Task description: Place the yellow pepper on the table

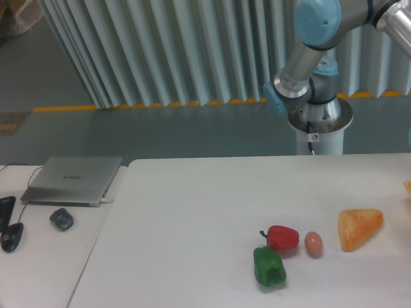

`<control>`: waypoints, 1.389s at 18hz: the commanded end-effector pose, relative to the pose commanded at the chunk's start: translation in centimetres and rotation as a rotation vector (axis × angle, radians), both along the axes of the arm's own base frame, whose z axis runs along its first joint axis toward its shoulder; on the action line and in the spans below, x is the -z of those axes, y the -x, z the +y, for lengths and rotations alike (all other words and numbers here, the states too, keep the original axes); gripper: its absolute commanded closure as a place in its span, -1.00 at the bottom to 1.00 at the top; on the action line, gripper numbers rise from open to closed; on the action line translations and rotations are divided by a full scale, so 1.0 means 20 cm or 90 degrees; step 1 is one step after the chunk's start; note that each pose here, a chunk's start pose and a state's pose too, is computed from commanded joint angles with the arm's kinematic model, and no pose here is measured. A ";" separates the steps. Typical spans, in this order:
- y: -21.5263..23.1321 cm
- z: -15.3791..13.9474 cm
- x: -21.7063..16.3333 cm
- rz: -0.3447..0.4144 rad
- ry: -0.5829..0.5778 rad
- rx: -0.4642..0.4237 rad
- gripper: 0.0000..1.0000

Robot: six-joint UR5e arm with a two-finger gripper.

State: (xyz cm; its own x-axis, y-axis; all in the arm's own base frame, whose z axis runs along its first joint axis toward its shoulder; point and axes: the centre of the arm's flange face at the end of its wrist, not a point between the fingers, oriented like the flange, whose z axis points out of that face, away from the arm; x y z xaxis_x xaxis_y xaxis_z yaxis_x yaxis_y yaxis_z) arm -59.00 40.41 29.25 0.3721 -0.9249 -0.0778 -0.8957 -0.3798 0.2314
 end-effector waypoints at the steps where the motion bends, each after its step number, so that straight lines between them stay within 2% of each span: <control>1: 0.00 0.00 -0.02 0.002 -0.001 0.000 0.27; 6: -0.04 -0.01 -0.15 0.005 -0.023 0.002 0.27; 9: -0.05 -0.09 -0.23 -0.043 -0.065 -0.021 0.27; 11: -0.09 -0.14 -0.28 -0.100 -0.111 -0.046 0.27; 14: -0.15 -0.15 -0.33 -0.139 -0.118 -0.063 0.27; 15: -0.17 -0.15 -0.35 -0.151 -0.116 -0.079 0.27; 18: -0.26 -0.13 -0.41 -0.199 -0.156 -0.176 0.27; 19: -0.29 -0.10 -0.42 -0.216 -0.171 -0.187 0.27; 21: -0.38 -0.05 -0.48 -0.214 -0.178 -0.204 0.27; 22: -0.46 0.06 -0.48 -0.221 -0.181 -0.291 0.27; 25: -0.61 0.22 -0.48 -0.232 -0.181 -0.349 0.27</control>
